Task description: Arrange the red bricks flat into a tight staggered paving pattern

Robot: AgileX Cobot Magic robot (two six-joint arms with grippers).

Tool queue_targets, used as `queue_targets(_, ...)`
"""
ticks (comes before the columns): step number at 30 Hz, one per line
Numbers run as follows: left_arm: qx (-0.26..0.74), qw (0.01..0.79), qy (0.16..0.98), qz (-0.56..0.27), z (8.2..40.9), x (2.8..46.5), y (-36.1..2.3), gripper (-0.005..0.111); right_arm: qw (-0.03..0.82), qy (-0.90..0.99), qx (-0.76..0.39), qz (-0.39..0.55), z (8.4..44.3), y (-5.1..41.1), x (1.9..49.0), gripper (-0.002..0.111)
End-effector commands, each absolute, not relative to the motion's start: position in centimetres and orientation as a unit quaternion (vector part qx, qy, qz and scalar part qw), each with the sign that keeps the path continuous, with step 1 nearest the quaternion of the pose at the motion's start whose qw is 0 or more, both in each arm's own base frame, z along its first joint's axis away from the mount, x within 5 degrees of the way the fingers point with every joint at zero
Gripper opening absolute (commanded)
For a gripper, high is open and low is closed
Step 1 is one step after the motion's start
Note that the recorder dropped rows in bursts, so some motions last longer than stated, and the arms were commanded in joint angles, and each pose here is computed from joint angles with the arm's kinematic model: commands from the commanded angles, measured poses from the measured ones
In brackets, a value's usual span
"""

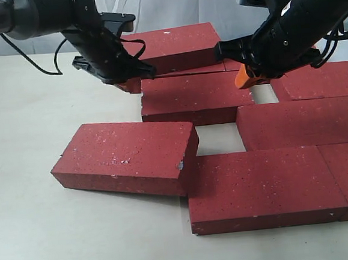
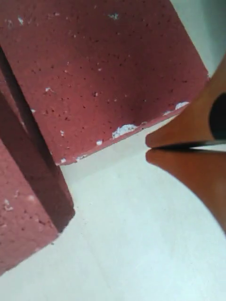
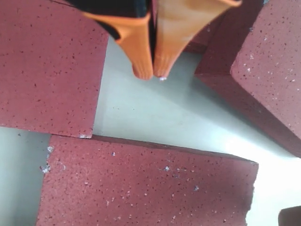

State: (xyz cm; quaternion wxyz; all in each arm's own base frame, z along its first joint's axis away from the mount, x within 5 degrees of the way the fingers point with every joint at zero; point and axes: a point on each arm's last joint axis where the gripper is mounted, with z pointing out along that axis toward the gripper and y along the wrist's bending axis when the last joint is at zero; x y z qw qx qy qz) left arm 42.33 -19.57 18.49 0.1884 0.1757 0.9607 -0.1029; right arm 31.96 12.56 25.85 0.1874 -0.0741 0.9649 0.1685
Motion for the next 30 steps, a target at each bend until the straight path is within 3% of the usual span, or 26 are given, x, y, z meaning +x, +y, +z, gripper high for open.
queue_targets(1, 0.127, 0.162, 0.973, -0.109, 16.1, 42.6, -19.7, 0.0, 0.193, 0.964, -0.073, 0.169, 26.0, 12.5, 32.0, -0.001)
queue_targets(11, 0.066, 0.145, 0.973, -0.168, 13.0, 43.1, -20.9, 0.0, 0.193, 0.964, -0.073, 0.169, 26.0, 12.5, 32.0, -0.001)
queue_targets(30, 0.08, 0.216, 0.949, -0.217, 13.7, 42.6, -25.1, 0.0, 0.194, 0.964, -0.074, 0.169, 26.0, 12.5, 32.0, -0.001)
